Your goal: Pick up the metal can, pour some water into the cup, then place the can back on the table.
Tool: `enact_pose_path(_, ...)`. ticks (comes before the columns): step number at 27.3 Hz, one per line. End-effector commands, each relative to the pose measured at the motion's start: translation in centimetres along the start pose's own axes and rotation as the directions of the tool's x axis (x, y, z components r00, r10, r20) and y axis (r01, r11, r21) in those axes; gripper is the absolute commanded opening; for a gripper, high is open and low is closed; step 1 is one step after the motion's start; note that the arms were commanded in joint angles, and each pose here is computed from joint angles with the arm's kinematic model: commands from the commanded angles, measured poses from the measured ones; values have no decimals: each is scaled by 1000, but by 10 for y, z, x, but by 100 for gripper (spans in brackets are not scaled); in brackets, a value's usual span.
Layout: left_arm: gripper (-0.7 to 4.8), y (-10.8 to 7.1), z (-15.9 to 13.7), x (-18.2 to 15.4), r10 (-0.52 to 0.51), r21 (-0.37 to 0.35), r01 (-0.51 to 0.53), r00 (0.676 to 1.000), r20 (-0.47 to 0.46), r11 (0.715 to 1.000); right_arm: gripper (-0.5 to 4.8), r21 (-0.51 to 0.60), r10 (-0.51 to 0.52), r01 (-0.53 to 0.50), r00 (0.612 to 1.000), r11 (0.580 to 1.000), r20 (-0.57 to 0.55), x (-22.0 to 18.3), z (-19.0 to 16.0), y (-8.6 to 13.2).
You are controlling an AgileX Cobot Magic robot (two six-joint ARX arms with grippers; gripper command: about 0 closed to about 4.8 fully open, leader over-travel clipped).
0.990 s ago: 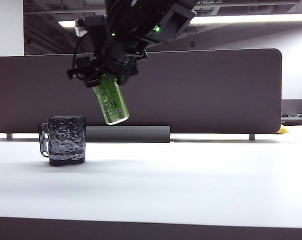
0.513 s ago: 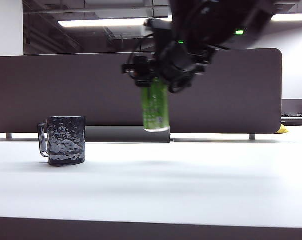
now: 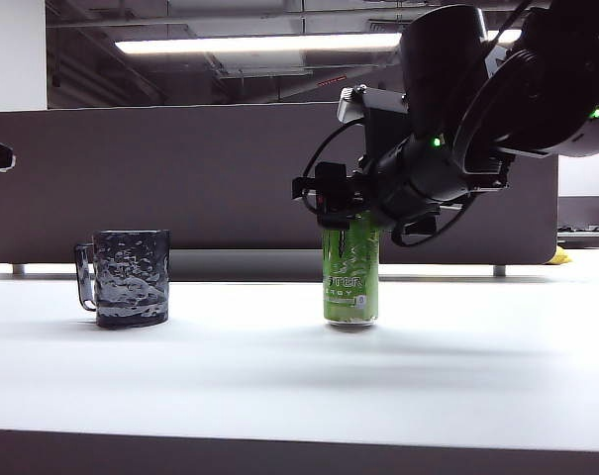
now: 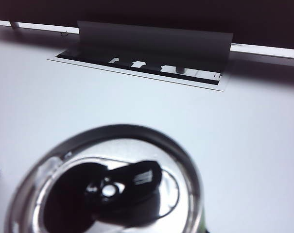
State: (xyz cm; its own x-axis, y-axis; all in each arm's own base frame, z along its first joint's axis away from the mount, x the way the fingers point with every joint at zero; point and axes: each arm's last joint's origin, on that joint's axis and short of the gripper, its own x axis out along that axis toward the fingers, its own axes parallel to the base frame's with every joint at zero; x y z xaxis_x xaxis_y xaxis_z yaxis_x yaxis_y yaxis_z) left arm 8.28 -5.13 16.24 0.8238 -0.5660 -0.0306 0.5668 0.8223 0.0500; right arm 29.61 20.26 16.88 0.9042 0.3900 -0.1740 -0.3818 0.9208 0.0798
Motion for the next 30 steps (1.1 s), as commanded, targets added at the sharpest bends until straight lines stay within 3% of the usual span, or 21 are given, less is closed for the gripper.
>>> enact_pose_path(1,-5,0,2,0,0,1,0,1000,14,1000,264,19,9,-10,998,1000,59,-1,9,1)
enact_pose_path(30,-5,0,2,0,0,1,0,1000,14,1000,265,22,4,-5,999,1000,36,0,5,0)
